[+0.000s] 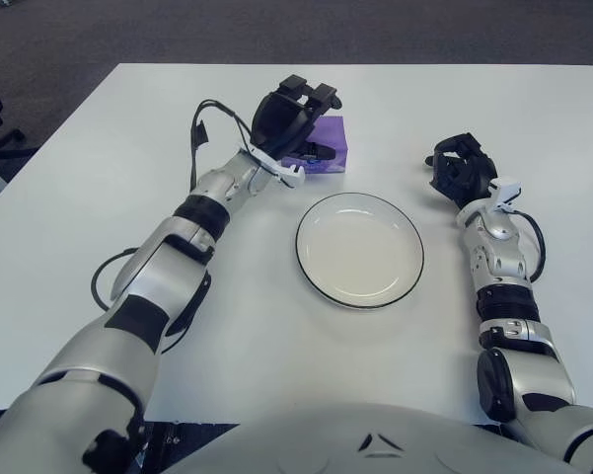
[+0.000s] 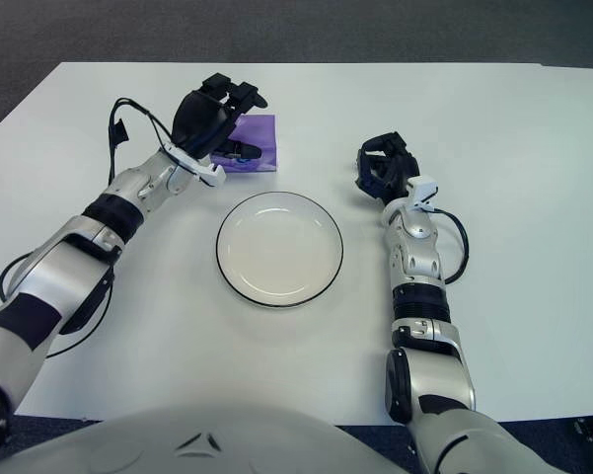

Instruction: Put the tissue paper into the plate.

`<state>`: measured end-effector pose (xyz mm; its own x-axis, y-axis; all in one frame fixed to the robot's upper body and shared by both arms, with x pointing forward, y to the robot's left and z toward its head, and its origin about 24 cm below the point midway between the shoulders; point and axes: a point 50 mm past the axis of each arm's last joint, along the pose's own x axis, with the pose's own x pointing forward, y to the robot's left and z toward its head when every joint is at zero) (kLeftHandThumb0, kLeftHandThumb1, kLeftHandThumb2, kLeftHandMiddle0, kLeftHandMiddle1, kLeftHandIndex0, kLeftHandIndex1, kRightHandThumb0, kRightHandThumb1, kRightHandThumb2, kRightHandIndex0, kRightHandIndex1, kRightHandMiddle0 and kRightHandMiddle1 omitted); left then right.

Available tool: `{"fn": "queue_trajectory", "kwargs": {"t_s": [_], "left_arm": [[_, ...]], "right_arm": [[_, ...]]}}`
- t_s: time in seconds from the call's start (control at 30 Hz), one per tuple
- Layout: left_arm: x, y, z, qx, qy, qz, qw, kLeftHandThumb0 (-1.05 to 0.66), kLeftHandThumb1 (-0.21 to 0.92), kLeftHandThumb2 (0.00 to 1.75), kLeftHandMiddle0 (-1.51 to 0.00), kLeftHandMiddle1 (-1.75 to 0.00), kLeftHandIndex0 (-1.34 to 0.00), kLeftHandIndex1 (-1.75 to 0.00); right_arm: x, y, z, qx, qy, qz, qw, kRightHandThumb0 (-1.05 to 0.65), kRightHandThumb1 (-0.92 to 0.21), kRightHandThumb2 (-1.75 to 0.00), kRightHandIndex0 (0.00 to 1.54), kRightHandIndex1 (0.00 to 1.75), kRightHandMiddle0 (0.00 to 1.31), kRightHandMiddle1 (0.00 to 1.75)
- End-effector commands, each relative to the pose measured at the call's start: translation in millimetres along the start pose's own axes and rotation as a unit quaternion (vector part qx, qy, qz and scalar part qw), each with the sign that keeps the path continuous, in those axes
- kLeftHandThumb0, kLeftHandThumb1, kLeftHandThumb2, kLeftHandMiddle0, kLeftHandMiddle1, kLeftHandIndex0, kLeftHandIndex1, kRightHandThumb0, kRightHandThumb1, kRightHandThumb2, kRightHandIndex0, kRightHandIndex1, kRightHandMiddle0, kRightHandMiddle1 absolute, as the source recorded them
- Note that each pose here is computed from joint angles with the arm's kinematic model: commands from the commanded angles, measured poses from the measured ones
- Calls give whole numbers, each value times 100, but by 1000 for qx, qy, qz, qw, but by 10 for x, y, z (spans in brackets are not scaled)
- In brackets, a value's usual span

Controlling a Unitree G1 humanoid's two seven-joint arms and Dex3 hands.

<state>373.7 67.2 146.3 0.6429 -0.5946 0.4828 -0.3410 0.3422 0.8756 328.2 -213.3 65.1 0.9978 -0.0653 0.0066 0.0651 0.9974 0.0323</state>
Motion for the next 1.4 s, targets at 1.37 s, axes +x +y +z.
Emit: {"fn": "queue_trajectory", "kwargs": {"t_s": [1.37], "left_arm": [[-89, -381, -113, -168, 113, -267, 942, -105, 92, 71, -14, 0, -12, -1]], "right_arm": [[-234, -13, -534, -2, 116, 3, 993, -1, -52, -99, 60, 148, 29, 175]]}}
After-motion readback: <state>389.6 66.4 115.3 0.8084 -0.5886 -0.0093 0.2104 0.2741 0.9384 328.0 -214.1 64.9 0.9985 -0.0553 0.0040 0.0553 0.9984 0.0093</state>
